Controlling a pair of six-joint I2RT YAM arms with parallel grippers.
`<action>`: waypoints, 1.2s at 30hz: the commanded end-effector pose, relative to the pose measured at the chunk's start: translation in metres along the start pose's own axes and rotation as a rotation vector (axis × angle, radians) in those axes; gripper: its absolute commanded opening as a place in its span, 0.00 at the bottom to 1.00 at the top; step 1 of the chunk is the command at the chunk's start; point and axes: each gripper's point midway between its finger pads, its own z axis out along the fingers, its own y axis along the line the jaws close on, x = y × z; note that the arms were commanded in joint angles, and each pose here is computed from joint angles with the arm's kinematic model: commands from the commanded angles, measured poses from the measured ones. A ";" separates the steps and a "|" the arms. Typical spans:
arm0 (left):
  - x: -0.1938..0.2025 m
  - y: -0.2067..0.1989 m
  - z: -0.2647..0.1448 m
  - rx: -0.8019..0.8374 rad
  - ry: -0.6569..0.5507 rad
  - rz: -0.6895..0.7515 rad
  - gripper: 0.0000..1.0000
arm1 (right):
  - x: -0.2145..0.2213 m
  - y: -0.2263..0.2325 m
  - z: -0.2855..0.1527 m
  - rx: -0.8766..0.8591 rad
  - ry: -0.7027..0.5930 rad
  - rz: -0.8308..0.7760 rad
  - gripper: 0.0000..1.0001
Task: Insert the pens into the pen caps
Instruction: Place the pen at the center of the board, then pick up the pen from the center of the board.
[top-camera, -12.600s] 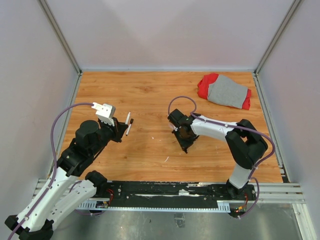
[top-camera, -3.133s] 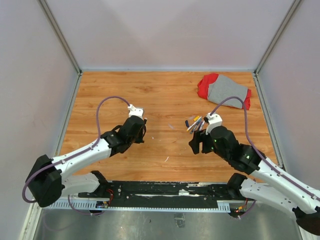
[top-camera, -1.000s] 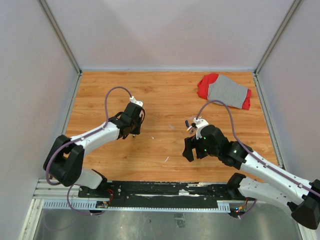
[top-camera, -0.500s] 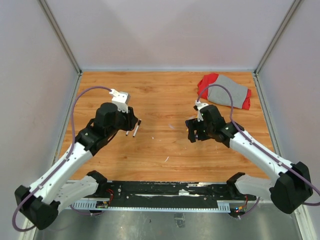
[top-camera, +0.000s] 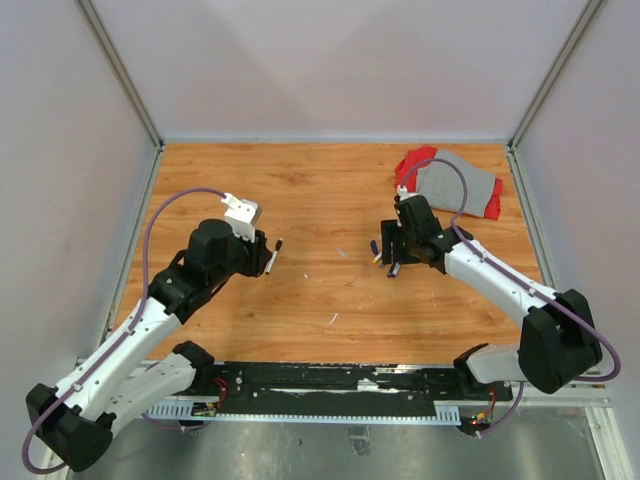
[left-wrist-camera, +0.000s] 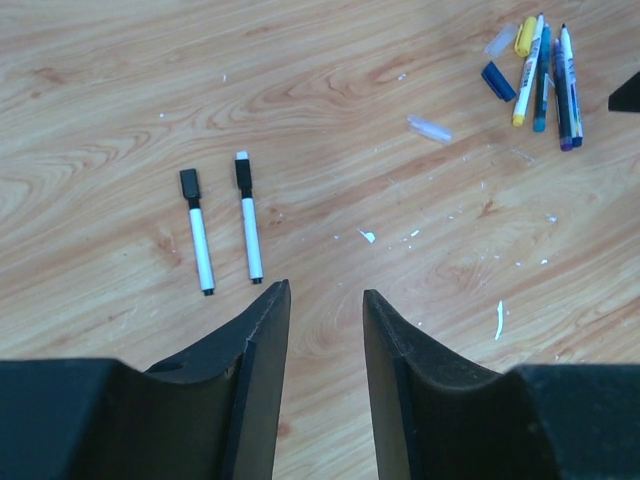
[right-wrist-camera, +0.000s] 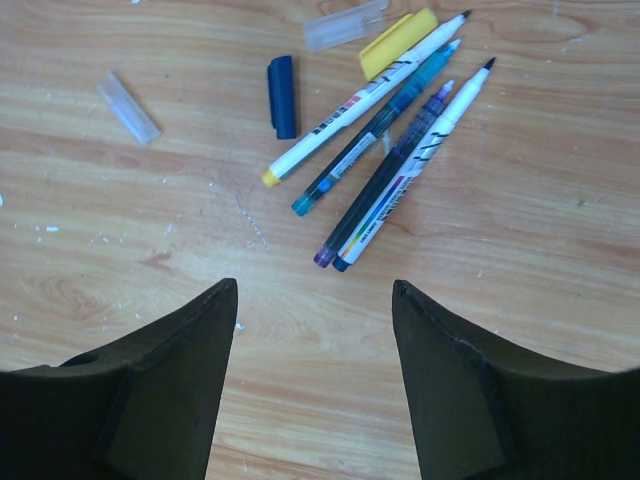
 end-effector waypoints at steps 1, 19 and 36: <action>0.005 -0.004 0.004 0.031 0.022 0.021 0.40 | -0.029 -0.023 -0.001 0.132 -0.099 0.119 0.62; 0.005 -0.008 0.001 0.036 0.009 -0.045 0.40 | -0.038 -0.032 0.005 0.312 -0.052 0.543 0.54; 0.014 -0.010 0.010 0.044 0.049 -0.033 0.39 | -0.041 -0.024 0.023 0.436 0.022 0.739 0.54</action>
